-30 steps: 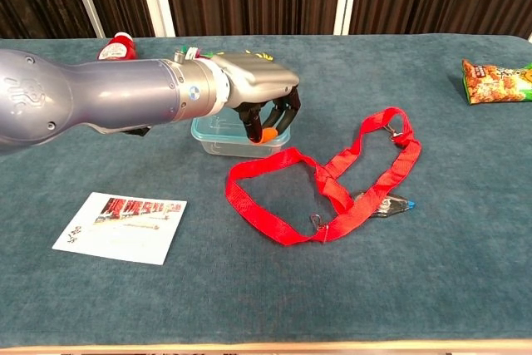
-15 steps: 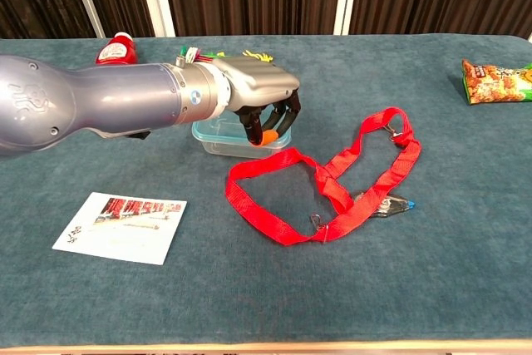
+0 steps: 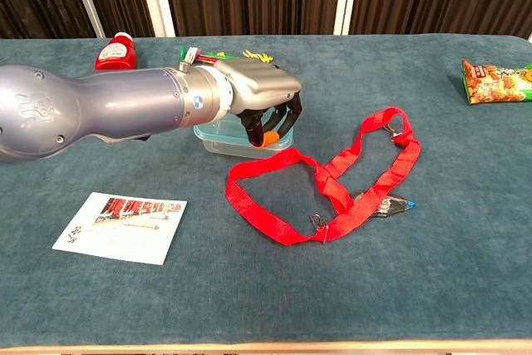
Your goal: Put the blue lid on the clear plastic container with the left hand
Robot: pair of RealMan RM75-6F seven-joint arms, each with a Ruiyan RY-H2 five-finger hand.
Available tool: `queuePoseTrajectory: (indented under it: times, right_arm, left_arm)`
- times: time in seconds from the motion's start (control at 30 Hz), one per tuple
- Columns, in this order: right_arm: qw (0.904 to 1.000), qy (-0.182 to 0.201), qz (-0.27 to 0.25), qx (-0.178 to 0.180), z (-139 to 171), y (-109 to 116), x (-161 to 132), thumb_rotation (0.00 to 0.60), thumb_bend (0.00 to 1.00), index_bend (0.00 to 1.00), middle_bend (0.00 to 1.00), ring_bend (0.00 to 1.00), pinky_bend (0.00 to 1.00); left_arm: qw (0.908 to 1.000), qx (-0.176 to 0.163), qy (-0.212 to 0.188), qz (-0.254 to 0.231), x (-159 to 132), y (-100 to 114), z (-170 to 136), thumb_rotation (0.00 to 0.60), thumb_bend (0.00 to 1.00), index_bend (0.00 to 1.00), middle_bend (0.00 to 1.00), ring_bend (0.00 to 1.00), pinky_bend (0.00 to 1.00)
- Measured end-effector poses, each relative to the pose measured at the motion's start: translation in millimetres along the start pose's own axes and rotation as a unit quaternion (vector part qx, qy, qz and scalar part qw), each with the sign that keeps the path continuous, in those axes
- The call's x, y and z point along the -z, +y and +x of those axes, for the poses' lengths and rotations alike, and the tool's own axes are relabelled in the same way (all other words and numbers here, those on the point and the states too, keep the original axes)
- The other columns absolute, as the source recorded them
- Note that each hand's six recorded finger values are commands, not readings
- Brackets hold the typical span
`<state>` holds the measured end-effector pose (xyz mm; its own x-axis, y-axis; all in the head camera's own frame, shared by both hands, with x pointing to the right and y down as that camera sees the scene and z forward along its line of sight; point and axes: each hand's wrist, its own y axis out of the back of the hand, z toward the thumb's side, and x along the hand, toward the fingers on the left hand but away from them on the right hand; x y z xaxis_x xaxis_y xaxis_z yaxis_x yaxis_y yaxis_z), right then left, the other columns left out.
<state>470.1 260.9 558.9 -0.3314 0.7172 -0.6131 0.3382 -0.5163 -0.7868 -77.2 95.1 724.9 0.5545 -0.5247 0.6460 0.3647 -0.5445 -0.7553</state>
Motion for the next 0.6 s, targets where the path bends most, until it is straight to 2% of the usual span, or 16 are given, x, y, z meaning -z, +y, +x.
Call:
queuePoseTrajectory:
  times: [0.6]
  right_arm:
    - [1.0, -0.001, -0.001, 0.001, -0.2, 0.4, 0.2, 0.6, 0.39, 0.06, 0.04, 0.02, 0.0]
  left_arm:
    - [0.9999, 0.007, -0.002, 0.011, -1.6, -8.1, 1.1, 0.6, 0.48, 0.66, 0.54, 0.16, 0.04]
